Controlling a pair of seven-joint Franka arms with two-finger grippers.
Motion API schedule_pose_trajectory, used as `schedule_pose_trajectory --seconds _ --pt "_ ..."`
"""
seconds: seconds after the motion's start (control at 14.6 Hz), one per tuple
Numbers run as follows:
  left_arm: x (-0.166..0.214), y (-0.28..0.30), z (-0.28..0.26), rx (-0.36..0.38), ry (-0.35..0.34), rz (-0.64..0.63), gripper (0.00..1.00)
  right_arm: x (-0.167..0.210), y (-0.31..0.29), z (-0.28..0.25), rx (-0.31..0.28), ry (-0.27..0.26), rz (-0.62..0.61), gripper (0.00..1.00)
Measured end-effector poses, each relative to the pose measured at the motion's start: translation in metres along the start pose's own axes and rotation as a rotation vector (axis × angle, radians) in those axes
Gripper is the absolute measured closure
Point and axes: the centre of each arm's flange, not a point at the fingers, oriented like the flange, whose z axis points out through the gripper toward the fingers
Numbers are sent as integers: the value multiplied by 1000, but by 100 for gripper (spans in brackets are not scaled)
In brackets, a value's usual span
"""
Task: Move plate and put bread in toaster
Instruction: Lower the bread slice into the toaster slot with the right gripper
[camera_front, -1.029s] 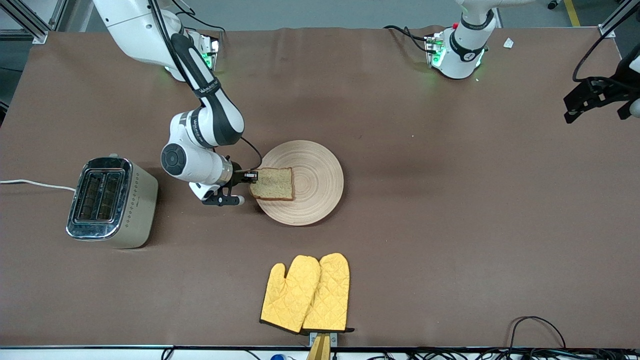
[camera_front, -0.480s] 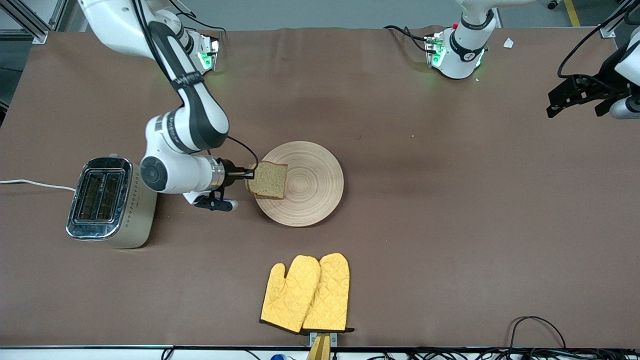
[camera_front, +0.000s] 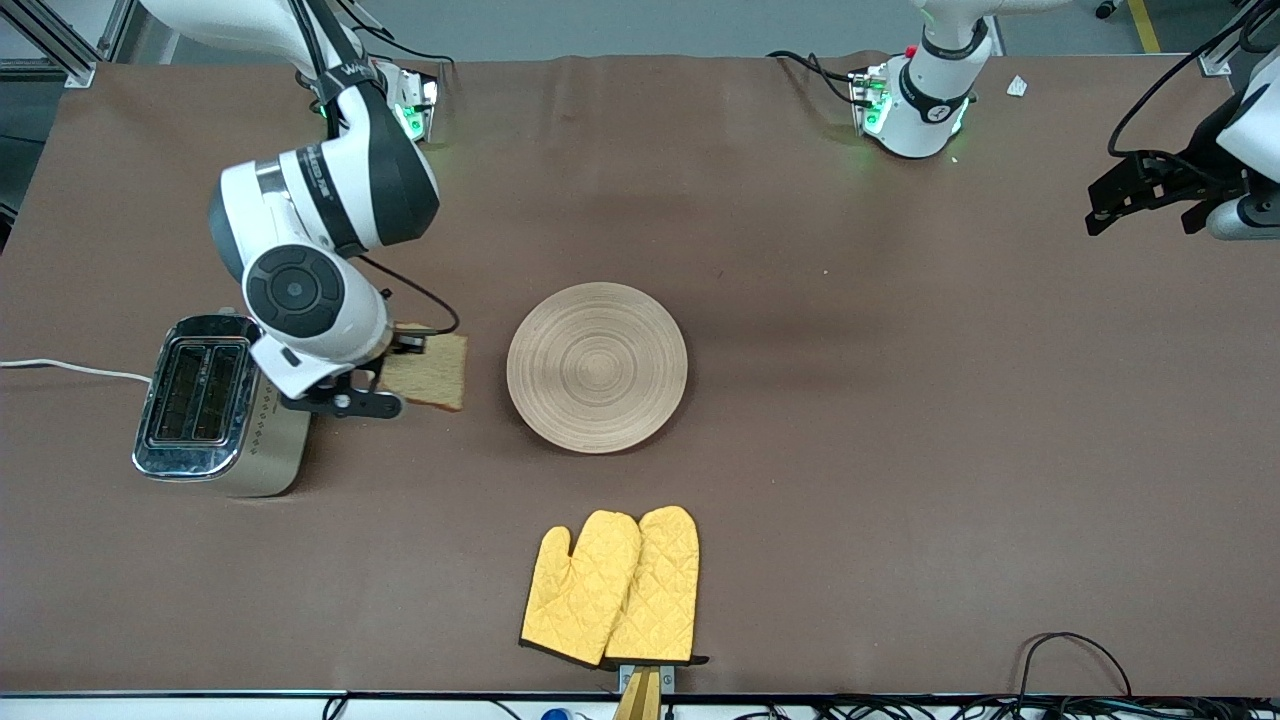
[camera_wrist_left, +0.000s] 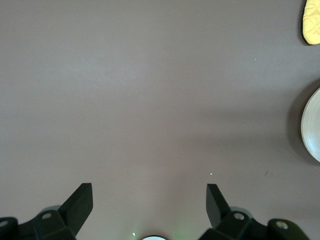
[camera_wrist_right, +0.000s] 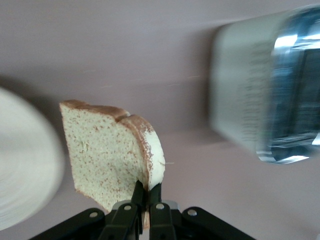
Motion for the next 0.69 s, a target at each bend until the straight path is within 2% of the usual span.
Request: schedule_pose_trajectory --seconds 0.07,0.34,0.48,0.69 --pt "0 1 0 0 4 1 0 1 13 -2 -79 7 16 93" --pt "1 -1 0 0 4 -1 0 8 49 7 -319 4 73 93" --pt "1 -1 0 -1 5 -1 0 18 77 15 -358 -20 84 93" --pt "1 -1 0 -1 7 -1 0 34 128 32 -379 -65 93 93"
